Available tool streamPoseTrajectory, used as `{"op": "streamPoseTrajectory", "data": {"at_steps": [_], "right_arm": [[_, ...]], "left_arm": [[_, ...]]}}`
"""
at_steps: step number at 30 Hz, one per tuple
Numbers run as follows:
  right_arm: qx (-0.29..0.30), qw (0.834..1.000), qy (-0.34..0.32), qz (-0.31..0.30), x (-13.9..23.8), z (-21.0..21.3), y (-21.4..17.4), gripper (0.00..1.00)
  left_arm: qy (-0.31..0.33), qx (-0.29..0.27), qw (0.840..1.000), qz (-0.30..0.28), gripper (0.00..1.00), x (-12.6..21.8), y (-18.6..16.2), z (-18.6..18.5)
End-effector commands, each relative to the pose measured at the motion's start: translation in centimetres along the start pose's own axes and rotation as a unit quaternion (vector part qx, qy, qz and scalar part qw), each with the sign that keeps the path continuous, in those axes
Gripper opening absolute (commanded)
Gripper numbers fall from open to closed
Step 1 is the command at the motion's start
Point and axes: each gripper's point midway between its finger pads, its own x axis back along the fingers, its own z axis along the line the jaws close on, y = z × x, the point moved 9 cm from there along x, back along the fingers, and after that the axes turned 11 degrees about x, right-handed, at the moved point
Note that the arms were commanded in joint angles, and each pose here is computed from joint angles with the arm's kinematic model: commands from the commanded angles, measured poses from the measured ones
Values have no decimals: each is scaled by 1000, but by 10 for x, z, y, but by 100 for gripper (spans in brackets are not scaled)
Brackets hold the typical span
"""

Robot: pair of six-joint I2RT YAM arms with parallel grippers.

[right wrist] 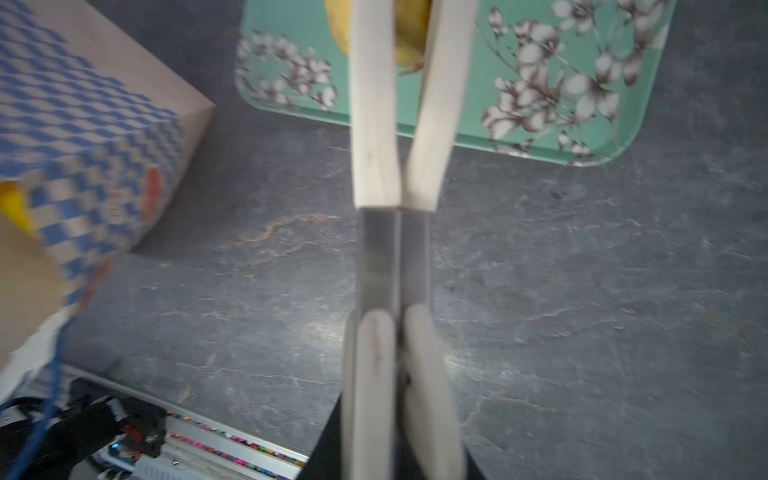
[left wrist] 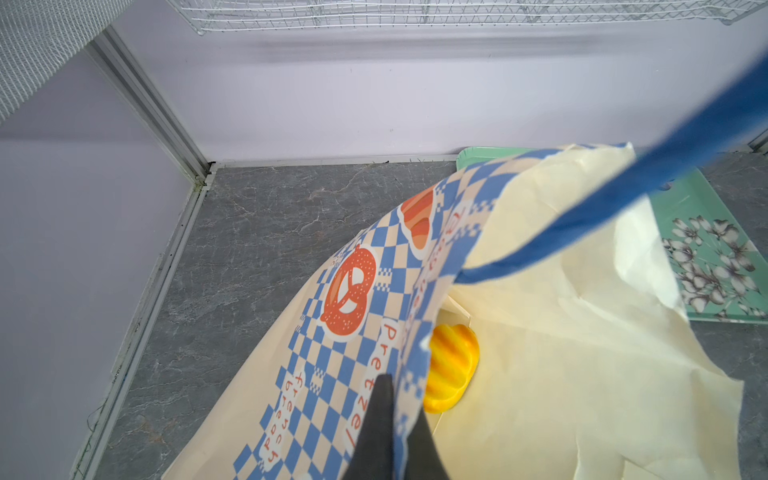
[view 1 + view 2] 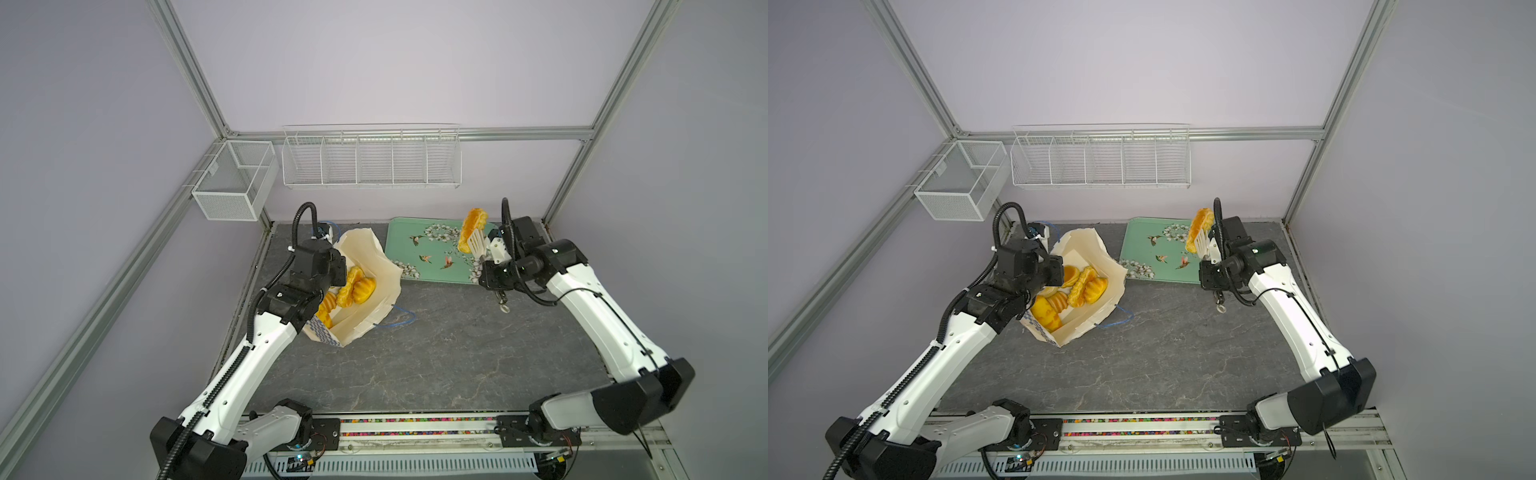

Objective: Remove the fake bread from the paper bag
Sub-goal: 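Pull the tongs with a yellow bread out of the bag toward the green tray, then lower the bread onto the green tray with the right tongs and release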

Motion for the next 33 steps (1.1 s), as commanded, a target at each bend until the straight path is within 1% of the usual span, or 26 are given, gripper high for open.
{"op": "streamPoseTrajectory", "data": {"at_steps": [1, 3, 6, 11, 15, 18, 21, 27, 33], "right_arm": [[31, 997, -59, 32, -6, -22, 6, 7], [32, 995, -81, 54, -19, -34, 14, 7], [43, 986, -126, 105, -40, -50, 27, 7], [71, 960, -189, 193, -72, -69, 43, 9], [90, 942, -221, 237, -89, -79, 51, 10], [102, 931, -237, 257, -98, -84, 55, 13], [105, 930, -238, 262, -101, -85, 62, 18], [98, 943, -196, 251, -107, -77, 67, 32], [99, 948, -164, 253, -115, -67, 67, 38]], "left_arm": [[1, -4, 1000, 4, 0, 1, 4, 1], [0, -8, 1000, 5, 0, -1, 3, 1], [-4, -12, 1000, 7, 0, -3, 2, 0], [-12, -17, 1000, 7, 0, -4, 0, 0], [-12, -23, 1000, 9, 0, -5, -3, 1], [-10, -26, 1000, 11, 0, -6, -6, 2], [-9, -27, 999, 15, 0, -8, -8, 2], [-8, -28, 999, 17, 0, -9, -10, 2], [-10, -28, 999, 18, 0, -11, -11, 2]]}}
